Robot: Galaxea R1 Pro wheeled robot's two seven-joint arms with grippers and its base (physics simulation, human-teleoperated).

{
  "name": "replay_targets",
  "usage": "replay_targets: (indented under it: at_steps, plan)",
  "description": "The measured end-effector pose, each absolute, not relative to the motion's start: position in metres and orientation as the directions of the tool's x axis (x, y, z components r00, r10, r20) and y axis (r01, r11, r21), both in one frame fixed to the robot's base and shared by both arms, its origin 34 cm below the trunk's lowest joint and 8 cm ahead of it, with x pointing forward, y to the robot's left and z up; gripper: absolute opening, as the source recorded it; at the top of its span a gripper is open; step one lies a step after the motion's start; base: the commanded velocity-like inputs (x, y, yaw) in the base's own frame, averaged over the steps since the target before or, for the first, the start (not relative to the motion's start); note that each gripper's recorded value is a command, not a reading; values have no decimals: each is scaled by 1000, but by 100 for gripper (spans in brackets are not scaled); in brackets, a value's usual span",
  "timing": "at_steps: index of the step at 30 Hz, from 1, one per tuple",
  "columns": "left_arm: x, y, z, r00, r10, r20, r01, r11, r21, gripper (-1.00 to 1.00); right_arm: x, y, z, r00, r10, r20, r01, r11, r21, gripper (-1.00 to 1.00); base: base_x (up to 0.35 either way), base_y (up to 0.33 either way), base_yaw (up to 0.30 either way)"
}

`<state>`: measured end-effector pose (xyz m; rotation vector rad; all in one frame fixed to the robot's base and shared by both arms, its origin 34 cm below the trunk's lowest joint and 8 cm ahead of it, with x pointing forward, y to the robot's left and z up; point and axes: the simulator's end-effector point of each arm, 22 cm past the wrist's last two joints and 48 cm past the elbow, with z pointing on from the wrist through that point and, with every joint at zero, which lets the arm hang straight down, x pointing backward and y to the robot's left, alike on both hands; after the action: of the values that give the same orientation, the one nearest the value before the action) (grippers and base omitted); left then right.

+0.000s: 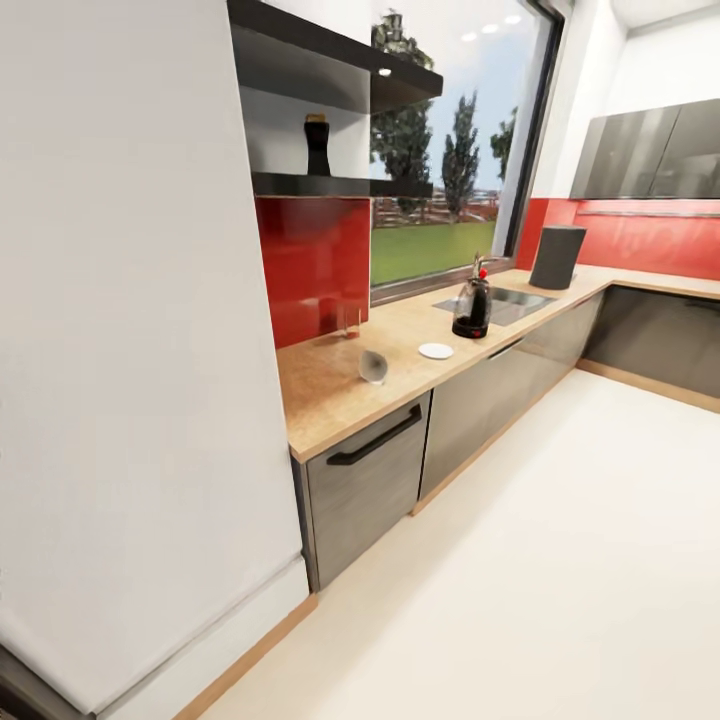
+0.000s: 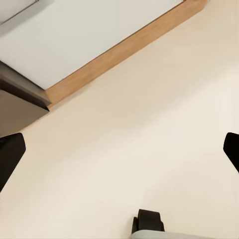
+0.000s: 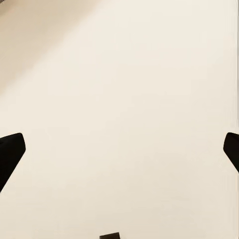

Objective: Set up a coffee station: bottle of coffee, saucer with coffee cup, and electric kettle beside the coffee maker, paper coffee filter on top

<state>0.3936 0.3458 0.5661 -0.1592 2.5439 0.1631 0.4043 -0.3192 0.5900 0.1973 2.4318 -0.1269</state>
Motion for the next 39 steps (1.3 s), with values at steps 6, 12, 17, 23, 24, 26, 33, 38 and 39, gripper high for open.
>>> replay_targets:
  at_steps: [6,12,17,23,24,26,33,38,39]
  plan:
    - [393,347,574,-826,-78,-559,-149,985,83,100,403,-320,598,-754,111,-647,179,983,-39,100,0,0,0]
    - [391,347,582,-826,-78,-559,-149,985,84,100,402,-320,606,-755,111,-647,179,983,-39,100,0,0,0]
    - [390,347,588,-826,-78,-558,-149,985,84,100,401,-320,612,-755,112,-646,179,983,-39,100,0,0,0]
    - [389,347,596,-826,-78,-558,-149,985,84,100,400,-320,619,-755,111,-646,179,983,-40,100,0,0,0]
    - [389,347,597,-826,-78,-558,-149,985,84,100,400,-320,621,-755,111,-646,179,983,-40,100,0,0,0]
    - [388,347,599,-826,-78,-558,-149,985,84,100,399,-320,623,-755,111,-646,179,983,-40,100,0,0,0]
    - [387,347,607,-826,-78,-558,-149,985,84,100,398,-320,631,-755,112,-646,180,983,-40,100,0,0,0]
    - [385,347,613,-827,-78,-557,-149,985,84,100,396,-320,637,-755,111,-646,180,983,-40,100,0,0,0]
    - [385,347,614,-827,-78,-557,-149,985,84,100,396,-320,638,-755,111,-646,180,983,-41,100,0,0,0]
